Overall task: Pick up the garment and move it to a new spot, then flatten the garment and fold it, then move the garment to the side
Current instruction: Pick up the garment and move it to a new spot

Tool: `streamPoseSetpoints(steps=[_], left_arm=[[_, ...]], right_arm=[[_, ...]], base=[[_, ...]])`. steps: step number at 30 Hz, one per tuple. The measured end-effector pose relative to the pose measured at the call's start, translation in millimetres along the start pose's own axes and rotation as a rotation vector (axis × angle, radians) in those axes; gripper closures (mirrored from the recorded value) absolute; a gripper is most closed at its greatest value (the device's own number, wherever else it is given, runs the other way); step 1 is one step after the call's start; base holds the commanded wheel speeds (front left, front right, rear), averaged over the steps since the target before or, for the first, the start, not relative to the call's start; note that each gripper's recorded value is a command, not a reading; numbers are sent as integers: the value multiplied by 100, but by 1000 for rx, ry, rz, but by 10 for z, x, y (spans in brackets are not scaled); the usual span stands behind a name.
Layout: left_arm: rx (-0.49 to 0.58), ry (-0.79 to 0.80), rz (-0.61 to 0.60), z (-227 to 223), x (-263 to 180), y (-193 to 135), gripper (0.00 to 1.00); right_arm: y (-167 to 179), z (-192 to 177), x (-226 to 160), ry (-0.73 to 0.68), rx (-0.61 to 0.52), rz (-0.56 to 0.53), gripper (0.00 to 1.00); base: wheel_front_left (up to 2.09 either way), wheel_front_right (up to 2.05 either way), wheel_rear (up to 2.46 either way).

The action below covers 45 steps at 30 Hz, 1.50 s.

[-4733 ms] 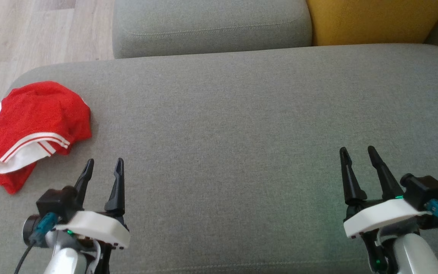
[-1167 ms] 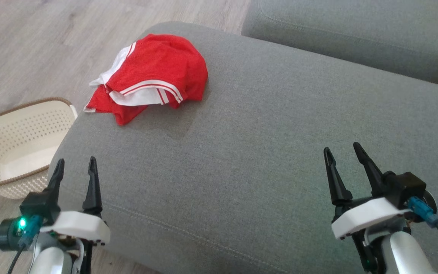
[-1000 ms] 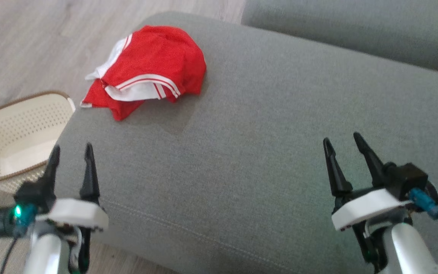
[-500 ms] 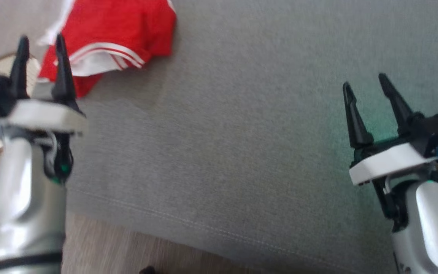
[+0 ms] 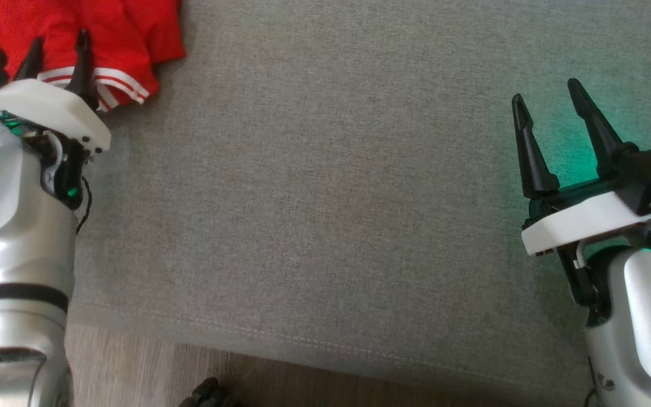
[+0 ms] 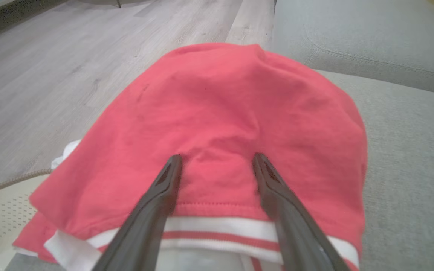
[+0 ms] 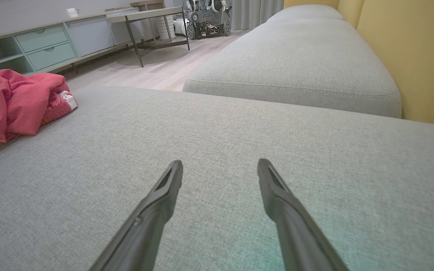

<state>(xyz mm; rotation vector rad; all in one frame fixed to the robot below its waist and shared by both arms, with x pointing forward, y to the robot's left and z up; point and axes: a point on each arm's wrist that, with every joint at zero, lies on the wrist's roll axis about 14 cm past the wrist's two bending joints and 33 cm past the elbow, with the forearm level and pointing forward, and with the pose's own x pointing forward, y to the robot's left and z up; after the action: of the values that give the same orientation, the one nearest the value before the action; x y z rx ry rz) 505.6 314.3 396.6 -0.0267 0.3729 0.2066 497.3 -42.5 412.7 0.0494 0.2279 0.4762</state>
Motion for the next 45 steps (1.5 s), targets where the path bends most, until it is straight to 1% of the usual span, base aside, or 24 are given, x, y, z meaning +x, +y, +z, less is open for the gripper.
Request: streamPoseSetpoints(steps=[1,2,4,8,12,16,21,23,27,28,31,35,41,45], left_arm=[[-8,20,1,-29,21,-5,0],[-6,39,-3,-49,34,-18,6],[-12,40,-15,-26,46,-61,100],[-1,15,-33,56,-2,-69,100],[3,-45,-44,232,-57,-54,100],[0,-171,-44,658,-174,61,100],[-31,-390,-49,1349,-477,179,100],[-46,-450,-51,1488,-631,208,100],[-33,-534,-73,1607,-944,179,100],[-24,-571,-93,1643,-1097,120,100],[-6,-616,-128,1650,-1315,2,100],[-14,-639,-176,1537,-1548,-220,100],[-34,-640,-293,1394,-1790,-706,100],[-59,-620,-406,1317,-1859,-1152,100]], right_arm=[[-9,-5,-3,1,0,-2,0],[-15,-6,-8,2,-1,-4,0],[-20,4,-17,1,-2,-6,0],[-14,73,-40,-14,-9,-9,0],[-15,167,-66,-38,-15,-15,0],[-15,329,-130,-77,-24,-28,0],[18,563,-271,-135,-35,-43,0],[18,596,-361,-142,-37,-55,0],[37,687,-535,-165,-29,-74,0],[55,742,-620,-181,-25,-82,0],[35,788,-761,-193,-27,-102,0],[-14,802,-957,-202,-14,-138,0],[-125,837,-1177,-221,-5,-193,0],[-228,873,-1281,-236,4,-231,0]], base=[[0,0,0],[0,0,0],[0,0,0],[0,0,0],[0,0,0],[0,0,0],[0,0,0],[0,0,0],[0,0,0],[0,0,0],[0,0,0],[0,0,0],[0,0,0],[0,0,0]])
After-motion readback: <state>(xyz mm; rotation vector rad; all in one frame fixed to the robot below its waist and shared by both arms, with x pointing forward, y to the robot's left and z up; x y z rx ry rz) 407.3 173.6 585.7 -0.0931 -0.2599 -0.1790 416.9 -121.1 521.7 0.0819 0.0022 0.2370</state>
